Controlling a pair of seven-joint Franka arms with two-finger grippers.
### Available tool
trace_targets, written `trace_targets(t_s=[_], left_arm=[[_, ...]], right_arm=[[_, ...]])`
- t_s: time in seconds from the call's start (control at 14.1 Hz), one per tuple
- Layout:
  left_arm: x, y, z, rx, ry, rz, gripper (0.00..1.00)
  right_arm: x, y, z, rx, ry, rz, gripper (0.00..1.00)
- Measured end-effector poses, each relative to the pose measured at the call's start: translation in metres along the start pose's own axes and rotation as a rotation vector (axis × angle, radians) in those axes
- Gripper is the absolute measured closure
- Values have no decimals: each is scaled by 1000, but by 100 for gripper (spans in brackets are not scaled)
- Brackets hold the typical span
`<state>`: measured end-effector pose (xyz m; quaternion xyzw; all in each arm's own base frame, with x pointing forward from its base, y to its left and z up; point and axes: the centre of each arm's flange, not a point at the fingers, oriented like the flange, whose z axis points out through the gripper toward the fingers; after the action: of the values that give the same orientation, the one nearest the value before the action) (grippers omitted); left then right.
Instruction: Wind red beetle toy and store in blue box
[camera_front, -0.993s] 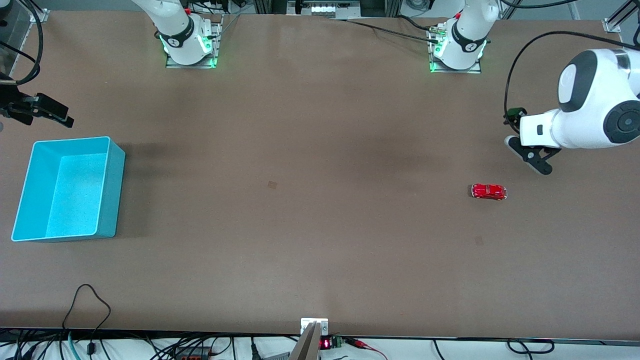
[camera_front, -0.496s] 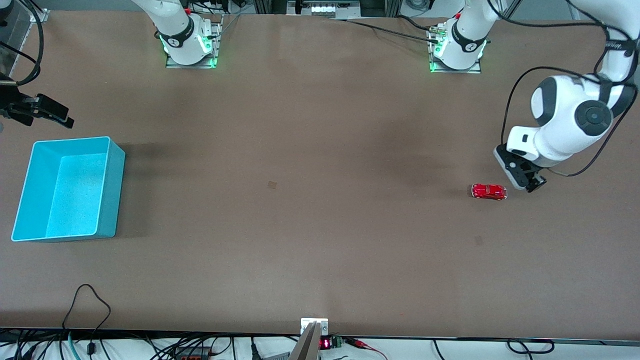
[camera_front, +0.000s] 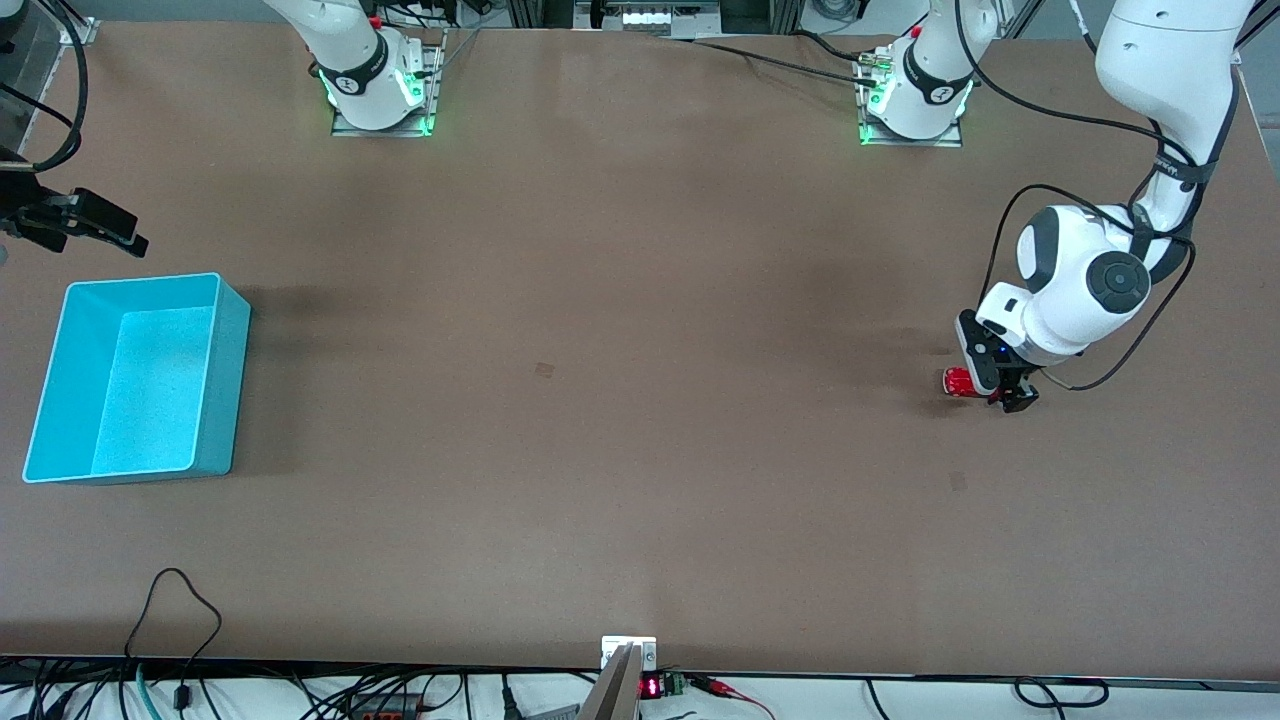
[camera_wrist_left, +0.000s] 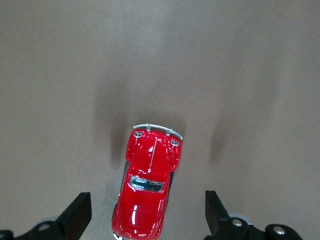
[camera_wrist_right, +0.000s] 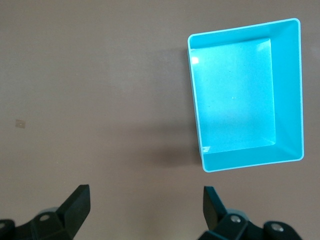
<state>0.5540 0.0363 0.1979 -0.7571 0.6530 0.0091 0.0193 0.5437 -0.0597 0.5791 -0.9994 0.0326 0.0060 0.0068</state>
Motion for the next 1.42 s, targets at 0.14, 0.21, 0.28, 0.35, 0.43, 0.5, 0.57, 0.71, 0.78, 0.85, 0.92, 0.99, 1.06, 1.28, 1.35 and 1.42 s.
trace_targets(t_s=[0.14,0.21,0.28,0.35,0.43,0.5,0.57,0.71,0.78,0.85,0.92,0.99,1.06,1.28,1.35,1.42], left_arm=[[-7,-2,1,1,0,37,4],[-11,-3,1,2,0,51,4],[-14,-4,1,2,0,62,12],[-15,-4,1,2,0,70,24],[-13,-4,1,2,0,80,34],[-11,-4,1,2,2,86,44],[-9,-5,0,6,2,90,53],[-8,-6,1,6,3,93,56],[-8,-6,1,5,2,93,56],[-8,-7,0,6,2,93,60],[-8,-7,0,6,2,93,60],[-8,-7,0,5,2,93,60],[-8,-7,0,5,2,93,60],[-8,-7,0,5,2,93,60],[-8,-7,0,5,2,93,60],[-8,-7,0,4,2,93,60]], right_arm=[[1,0,2,-1,-1,0,0],[2,0,3,-2,0,0,0],[3,0,3,-3,0,0,0],[3,0,4,-3,0,0,0],[3,0,4,-3,0,0,0],[3,0,4,-3,0,0,0],[3,0,4,-4,-1,0,0],[3,0,5,-4,-2,0,0],[3,0,5,-4,-3,0,0],[3,0,6,-4,-4,0,0],[3,0,7,-4,-5,0,0],[4,0,8,-4,-5,0,0],[4,0,8,-4,-5,0,0],[5,-1,10,-5,-8,-2,0],[6,-3,11,-5,-9,-6,0],[6,-8,12,-5,-10,-14,0]])
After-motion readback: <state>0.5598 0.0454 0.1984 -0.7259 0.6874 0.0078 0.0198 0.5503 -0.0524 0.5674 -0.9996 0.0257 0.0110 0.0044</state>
